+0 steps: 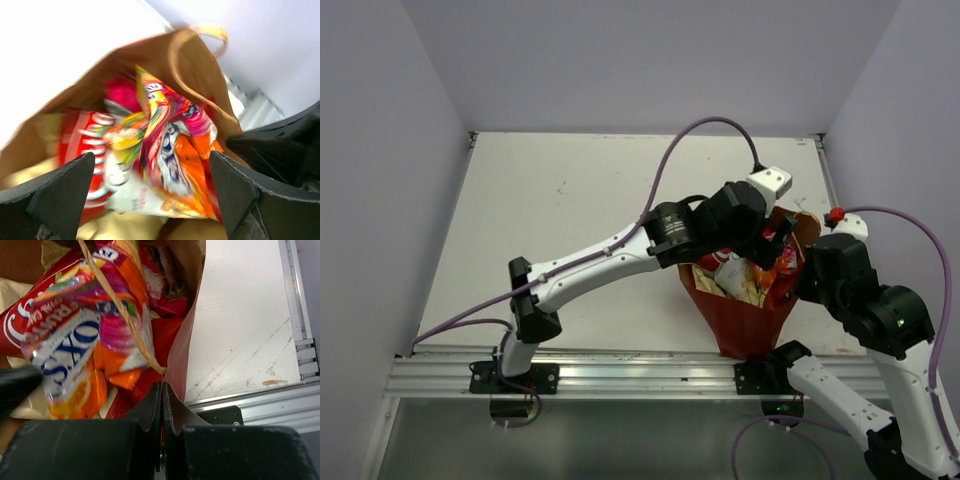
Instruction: Place the snacks into the paper bag
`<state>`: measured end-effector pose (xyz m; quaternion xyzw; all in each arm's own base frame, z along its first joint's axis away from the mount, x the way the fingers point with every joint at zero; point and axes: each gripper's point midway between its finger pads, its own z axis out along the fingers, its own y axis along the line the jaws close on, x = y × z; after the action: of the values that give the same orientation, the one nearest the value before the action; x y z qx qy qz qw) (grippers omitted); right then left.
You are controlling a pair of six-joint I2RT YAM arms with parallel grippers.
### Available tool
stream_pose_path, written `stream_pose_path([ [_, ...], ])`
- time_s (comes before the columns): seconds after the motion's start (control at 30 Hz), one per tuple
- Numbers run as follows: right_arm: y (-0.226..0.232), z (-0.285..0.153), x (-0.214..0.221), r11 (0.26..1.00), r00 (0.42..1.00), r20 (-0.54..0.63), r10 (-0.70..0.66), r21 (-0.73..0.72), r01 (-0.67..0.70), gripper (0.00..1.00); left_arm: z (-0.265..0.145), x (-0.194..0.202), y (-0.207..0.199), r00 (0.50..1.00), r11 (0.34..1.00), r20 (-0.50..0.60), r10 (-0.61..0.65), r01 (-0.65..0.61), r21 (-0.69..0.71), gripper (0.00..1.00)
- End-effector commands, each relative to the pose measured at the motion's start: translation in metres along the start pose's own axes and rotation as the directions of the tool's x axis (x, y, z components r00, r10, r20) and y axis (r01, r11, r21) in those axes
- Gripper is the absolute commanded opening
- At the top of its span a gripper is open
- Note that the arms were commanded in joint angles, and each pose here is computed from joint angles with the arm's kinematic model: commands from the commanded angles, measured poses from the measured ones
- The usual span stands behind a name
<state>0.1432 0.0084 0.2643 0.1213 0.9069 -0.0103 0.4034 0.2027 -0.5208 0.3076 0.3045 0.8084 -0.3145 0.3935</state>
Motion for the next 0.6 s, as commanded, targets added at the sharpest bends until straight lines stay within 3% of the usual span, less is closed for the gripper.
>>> stream_pose_path([
  [0.0,-0.012,-0.005,0.027,0.998,0.992,-0.117,-0.055,0.028,0.058,0.0,-0.103,-0.075,0.049,0.959,0.967,0.285,-0.011,0.083,-0.242,1.0],
  [0.07,-0.011,-0.005,0.026,0.998,0.992,-0.115,-0.055,0.027,0.059,0.0,-0.136,-0.074,0.077,0.941,0.934,0.333,-0.065,0.174,-0.311,1.0],
  [0.1,-0.011,-0.005,0.026,0.998,0.992,-0.116,-0.057,0.027,0.061,0.0,-0.127,-0.05,0.091,0.961,0.926,0.266,-0.079,0.17,-0.338,1.0],
  [0.13,-0.011,-0.005,0.025,0.998,0.992,-0.113,-0.057,0.025,0.06,0.0,-0.126,-0.042,0.118,0.954,0.894,0.256,-0.154,0.245,-0.374,1.0],
  [0.23,-0.011,-0.005,0.025,0.997,0.991,-0.117,-0.065,0.026,0.068,0.0,-0.117,0.018,0.162,0.969,0.83,0.101,-0.224,0.244,-0.502,1.0],
  [0.33,-0.01,-0.004,0.025,0.997,0.991,-0.118,-0.068,0.024,0.071,0.0,-0.103,0.061,0.164,0.964,0.834,0.023,-0.265,0.241,-0.496,1.0],
  [0.37,-0.009,-0.004,0.025,0.997,0.991,-0.118,-0.068,0.02,0.071,0.0,-0.104,0.057,0.16,0.96,0.846,0.057,-0.273,0.268,-0.462,1.0],
  [0.57,-0.011,-0.005,0.026,0.997,0.99,-0.12,-0.069,0.021,0.072,0.0,-0.085,0.079,0.152,0.951,0.87,0.016,-0.309,0.289,-0.4,1.0],
])
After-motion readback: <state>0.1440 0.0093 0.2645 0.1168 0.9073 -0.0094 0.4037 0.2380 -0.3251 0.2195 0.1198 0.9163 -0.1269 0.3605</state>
